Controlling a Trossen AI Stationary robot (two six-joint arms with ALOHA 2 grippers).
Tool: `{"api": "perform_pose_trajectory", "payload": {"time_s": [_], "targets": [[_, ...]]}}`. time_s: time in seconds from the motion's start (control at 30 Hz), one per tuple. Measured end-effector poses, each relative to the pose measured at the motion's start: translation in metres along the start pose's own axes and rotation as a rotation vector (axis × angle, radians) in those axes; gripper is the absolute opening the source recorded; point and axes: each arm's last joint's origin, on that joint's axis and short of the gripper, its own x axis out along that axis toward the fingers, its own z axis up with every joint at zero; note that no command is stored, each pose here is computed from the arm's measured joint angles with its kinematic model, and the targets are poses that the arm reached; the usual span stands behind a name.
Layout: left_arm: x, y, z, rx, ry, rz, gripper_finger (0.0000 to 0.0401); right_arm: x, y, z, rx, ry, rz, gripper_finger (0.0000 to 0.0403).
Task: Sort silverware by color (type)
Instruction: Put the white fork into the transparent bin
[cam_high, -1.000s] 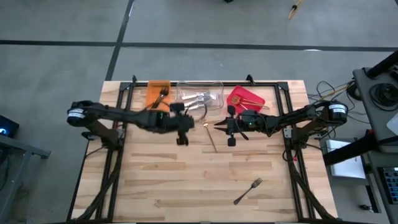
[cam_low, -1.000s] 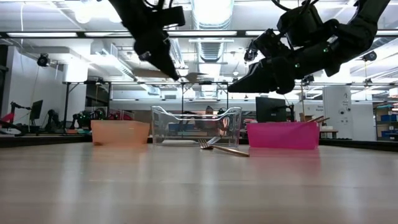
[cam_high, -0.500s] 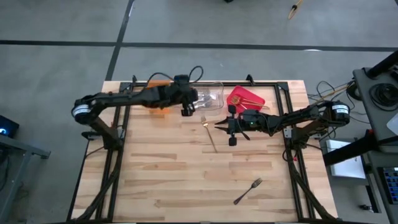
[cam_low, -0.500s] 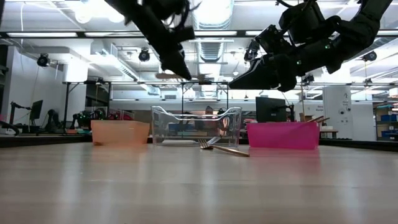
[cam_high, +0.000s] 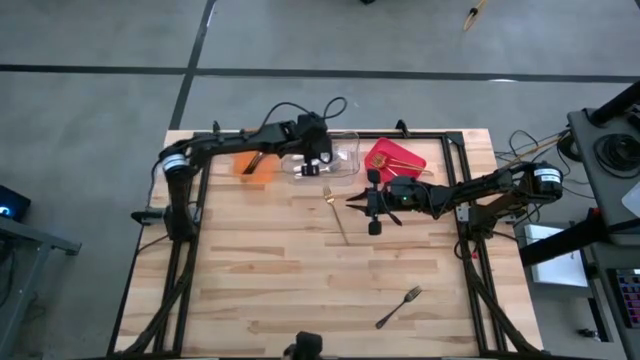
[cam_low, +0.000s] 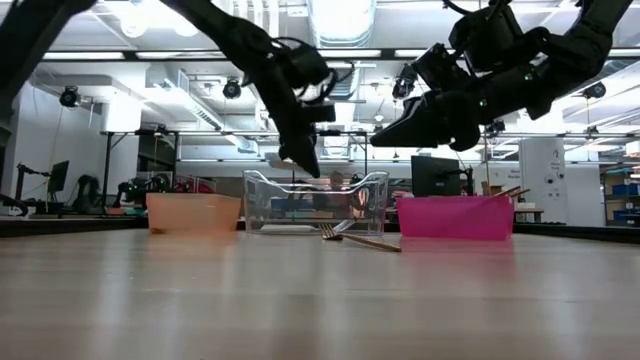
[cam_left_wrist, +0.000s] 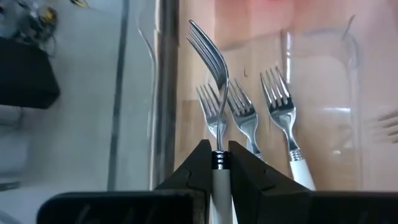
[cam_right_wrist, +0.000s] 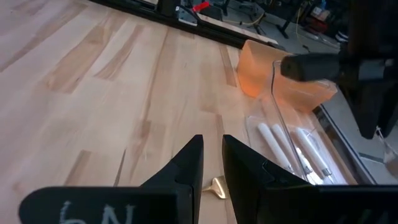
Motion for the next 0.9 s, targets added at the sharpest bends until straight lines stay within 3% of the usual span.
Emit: {"api": "perform_pose_trajectory", "payload": {"time_s": [0.33,0.9], "targets": [[0.027,0.005,0.003,0.039,0.052,-0.055,0.0017,0.000,0.001,-0.002,0.044,0.010,0.005,0.0052],[0.037,0.020,-0.015,0.006,0.074,-0.091,0.0037,-0.001,0.002,-0.004,0.069,0.028,0.012,0.0052]]}}
